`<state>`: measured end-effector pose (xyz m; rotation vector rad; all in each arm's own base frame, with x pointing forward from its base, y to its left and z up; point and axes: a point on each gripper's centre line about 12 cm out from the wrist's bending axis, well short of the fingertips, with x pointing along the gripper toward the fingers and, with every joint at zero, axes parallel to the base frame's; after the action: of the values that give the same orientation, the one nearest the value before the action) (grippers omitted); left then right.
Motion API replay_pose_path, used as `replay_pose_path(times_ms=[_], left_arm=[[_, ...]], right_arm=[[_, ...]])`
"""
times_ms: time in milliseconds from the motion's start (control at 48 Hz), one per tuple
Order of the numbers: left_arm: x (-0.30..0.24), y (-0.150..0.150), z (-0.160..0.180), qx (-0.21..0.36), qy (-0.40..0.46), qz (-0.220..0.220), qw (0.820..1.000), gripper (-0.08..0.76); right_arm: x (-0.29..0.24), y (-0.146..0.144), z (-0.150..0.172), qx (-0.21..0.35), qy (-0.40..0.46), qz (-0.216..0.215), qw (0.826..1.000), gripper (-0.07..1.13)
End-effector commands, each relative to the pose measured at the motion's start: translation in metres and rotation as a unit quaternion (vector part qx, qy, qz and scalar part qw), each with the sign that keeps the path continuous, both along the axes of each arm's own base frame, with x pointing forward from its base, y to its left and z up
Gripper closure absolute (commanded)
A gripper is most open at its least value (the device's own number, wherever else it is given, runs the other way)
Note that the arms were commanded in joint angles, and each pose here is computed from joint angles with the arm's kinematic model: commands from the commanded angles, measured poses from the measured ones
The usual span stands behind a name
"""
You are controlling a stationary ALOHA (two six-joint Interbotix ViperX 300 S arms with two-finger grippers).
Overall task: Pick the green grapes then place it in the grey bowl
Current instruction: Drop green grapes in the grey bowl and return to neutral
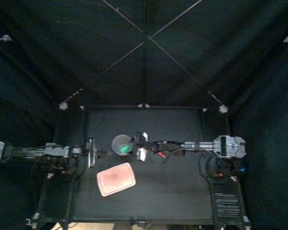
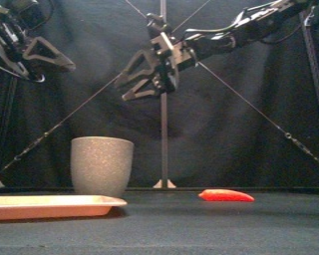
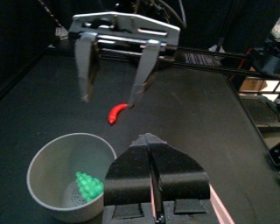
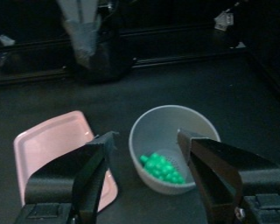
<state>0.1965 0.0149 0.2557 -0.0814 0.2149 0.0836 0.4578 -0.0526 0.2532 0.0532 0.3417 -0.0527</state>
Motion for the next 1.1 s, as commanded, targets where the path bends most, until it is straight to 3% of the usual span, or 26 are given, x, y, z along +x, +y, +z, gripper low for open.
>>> replay_pose_path(times_ms=[21,542,729,1104], left_arm=[[0.002,0.001,0.007,0.007,-0.016,0.0,1.0,0.575],[0.002,0.002,0.008,0.041,-0.028,-0.004,0.999,0.577],[0.001,0.004,0.003,0.032,-0.024,0.004,0.999,0.577],[-0.001,0.005,0.001,0.024,-0.024,0.009,0.999,0.577]], right_arm=[[-0.028,0.01,0.022,0.002,-0.029,0.013,1.0,0.12],[-0.142,0.048,0.02,0.065,-0.093,0.065,0.991,0.12],[-0.155,0.052,0.015,0.05,-0.101,0.087,0.99,0.12],[-0.155,0.051,0.013,0.051,-0.098,0.084,0.99,0.12]])
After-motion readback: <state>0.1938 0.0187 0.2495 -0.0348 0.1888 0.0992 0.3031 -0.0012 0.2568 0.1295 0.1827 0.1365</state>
